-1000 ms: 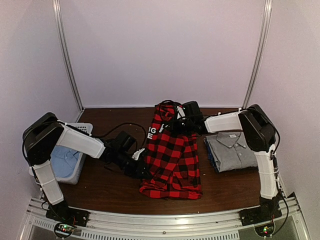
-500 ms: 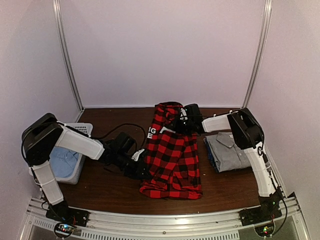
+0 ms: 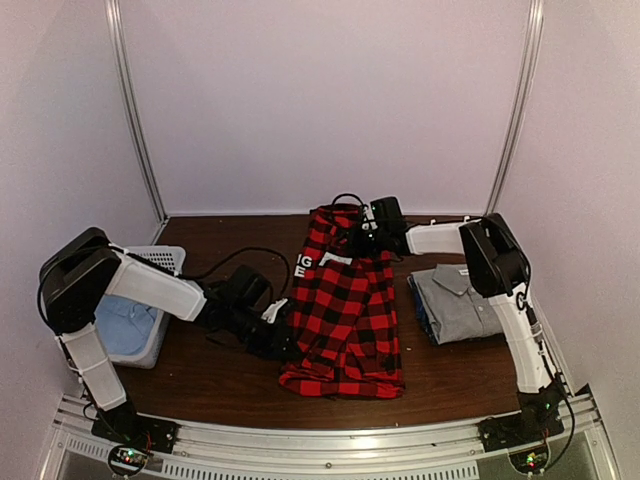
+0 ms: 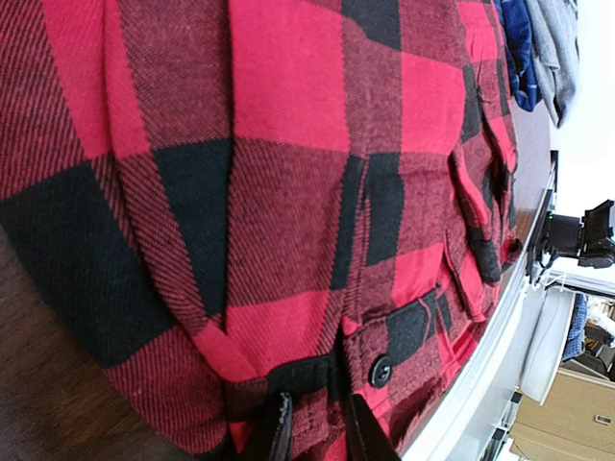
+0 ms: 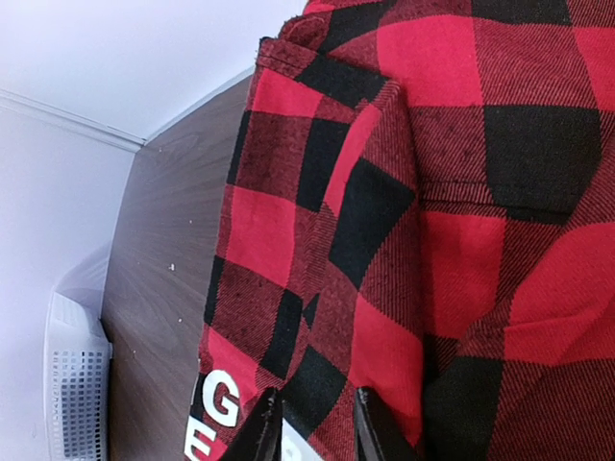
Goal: Fold and stack the long sleeve shirts
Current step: Smooth out the rectangle-folded shirt at the center of the board.
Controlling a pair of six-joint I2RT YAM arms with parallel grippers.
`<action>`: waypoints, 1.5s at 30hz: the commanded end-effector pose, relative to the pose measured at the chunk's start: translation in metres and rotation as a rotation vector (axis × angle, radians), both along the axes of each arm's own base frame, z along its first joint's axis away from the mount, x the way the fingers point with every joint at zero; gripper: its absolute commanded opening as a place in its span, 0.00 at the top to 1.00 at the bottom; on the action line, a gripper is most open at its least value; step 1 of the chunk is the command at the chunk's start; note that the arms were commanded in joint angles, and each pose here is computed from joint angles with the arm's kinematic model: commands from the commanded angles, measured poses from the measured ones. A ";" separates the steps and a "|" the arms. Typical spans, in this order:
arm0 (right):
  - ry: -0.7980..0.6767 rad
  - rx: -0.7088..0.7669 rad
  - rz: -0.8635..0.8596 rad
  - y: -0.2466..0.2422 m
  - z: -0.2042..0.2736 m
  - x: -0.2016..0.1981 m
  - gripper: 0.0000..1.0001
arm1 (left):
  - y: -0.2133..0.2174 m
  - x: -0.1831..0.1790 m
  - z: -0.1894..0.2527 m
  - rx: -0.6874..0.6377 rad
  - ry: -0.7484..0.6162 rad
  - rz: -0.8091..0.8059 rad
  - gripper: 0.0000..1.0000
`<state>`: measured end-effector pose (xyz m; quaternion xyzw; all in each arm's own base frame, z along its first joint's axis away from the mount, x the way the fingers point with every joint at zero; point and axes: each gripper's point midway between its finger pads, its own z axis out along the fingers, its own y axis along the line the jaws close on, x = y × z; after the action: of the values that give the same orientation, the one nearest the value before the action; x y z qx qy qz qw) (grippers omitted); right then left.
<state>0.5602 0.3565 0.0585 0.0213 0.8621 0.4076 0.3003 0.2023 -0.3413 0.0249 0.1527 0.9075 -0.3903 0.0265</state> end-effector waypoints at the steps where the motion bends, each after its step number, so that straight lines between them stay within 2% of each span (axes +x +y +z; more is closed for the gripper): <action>1: -0.110 0.019 0.018 -0.006 0.078 -0.004 0.73 | -0.004 0.005 0.014 -0.011 -0.038 0.005 0.79; 6: -0.118 0.030 0.038 -0.014 0.095 -0.037 0.73 | -0.009 0.008 0.021 -0.023 -0.048 0.003 0.79; 15: -0.066 0.034 0.059 -0.027 0.073 -0.097 0.73 | -0.026 0.036 0.066 -0.059 -0.164 0.013 0.79; 21: 0.011 0.005 0.066 -0.033 0.032 -0.110 0.73 | -0.037 0.082 0.086 -0.063 -0.249 0.068 0.79; 27: 0.088 -0.029 0.055 -0.040 -0.005 -0.123 0.73 | -0.052 0.155 0.107 -0.106 -0.341 0.149 0.79; 35: 0.146 -0.075 0.039 -0.050 -0.034 -0.134 0.73 | -0.065 0.221 0.072 -0.066 -0.394 0.198 0.79; 40: 0.128 -0.091 0.037 -0.053 -0.024 -0.133 0.73 | -0.065 0.241 0.028 -0.011 -0.353 0.213 0.80; 45: 0.084 -0.122 0.034 -0.056 -0.004 -0.135 0.73 | -0.052 0.246 -0.003 0.047 -0.296 0.247 0.80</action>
<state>0.4302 0.3066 0.0381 0.0144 0.8929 0.3811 0.2393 0.4334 -0.4031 0.0276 0.1108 0.9087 -0.3518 0.1955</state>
